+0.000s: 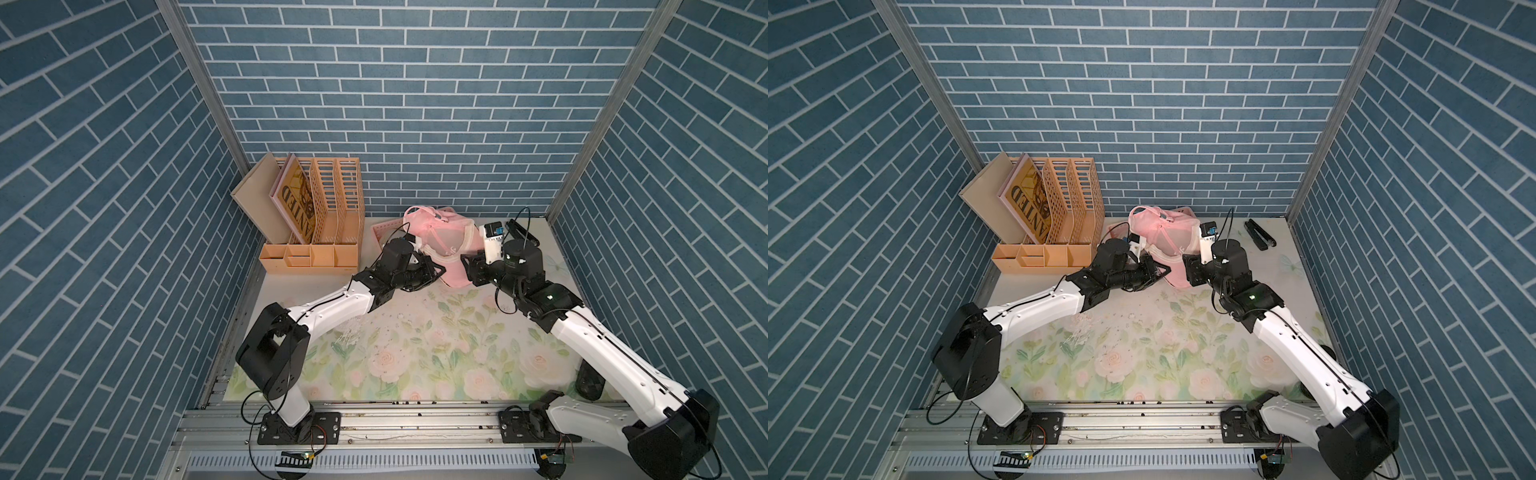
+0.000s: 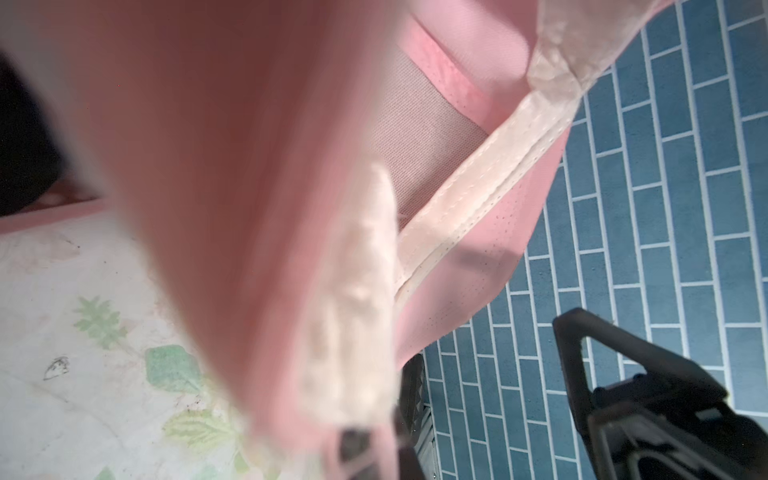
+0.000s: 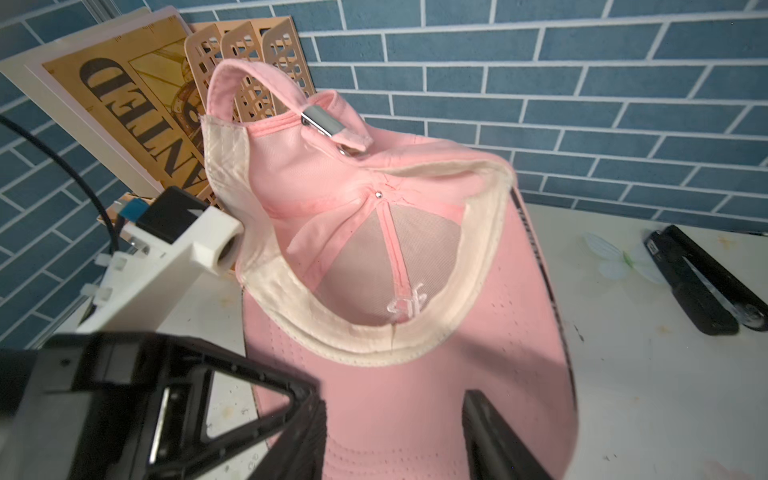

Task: Turn the baseball cap inside out
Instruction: Turn over the baseball cap.

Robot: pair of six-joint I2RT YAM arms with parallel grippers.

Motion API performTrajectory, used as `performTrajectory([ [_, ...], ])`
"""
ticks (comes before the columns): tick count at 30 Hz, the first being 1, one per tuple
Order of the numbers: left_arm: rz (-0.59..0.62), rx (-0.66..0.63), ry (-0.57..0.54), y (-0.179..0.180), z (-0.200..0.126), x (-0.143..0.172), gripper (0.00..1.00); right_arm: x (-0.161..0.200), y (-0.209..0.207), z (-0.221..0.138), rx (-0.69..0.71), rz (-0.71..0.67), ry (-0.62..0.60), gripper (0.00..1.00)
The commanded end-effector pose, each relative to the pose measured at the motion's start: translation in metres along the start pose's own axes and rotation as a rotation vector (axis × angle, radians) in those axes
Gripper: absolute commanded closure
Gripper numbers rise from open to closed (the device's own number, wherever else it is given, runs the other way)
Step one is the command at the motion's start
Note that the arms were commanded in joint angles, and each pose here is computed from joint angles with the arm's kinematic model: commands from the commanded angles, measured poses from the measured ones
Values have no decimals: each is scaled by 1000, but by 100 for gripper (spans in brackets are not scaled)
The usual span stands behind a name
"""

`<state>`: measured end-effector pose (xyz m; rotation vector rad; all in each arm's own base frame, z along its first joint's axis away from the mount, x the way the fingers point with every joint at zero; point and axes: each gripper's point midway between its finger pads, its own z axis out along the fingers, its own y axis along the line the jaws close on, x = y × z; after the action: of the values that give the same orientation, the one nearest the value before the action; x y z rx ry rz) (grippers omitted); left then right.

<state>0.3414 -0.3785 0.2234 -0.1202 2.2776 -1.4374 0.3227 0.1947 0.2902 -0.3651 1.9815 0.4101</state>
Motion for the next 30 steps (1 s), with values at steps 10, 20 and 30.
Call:
performTrajectory([
  [10,-82,-20,56,-2,3,-5,100,41,34,-17,-60,-183,99,40],
  [20,-156,-191,36,28,-12,-11,100,78,59,-7,-23,-375,104,36],
  [30,-161,-229,32,27,-18,-12,100,97,67,17,-16,-449,105,35],
])
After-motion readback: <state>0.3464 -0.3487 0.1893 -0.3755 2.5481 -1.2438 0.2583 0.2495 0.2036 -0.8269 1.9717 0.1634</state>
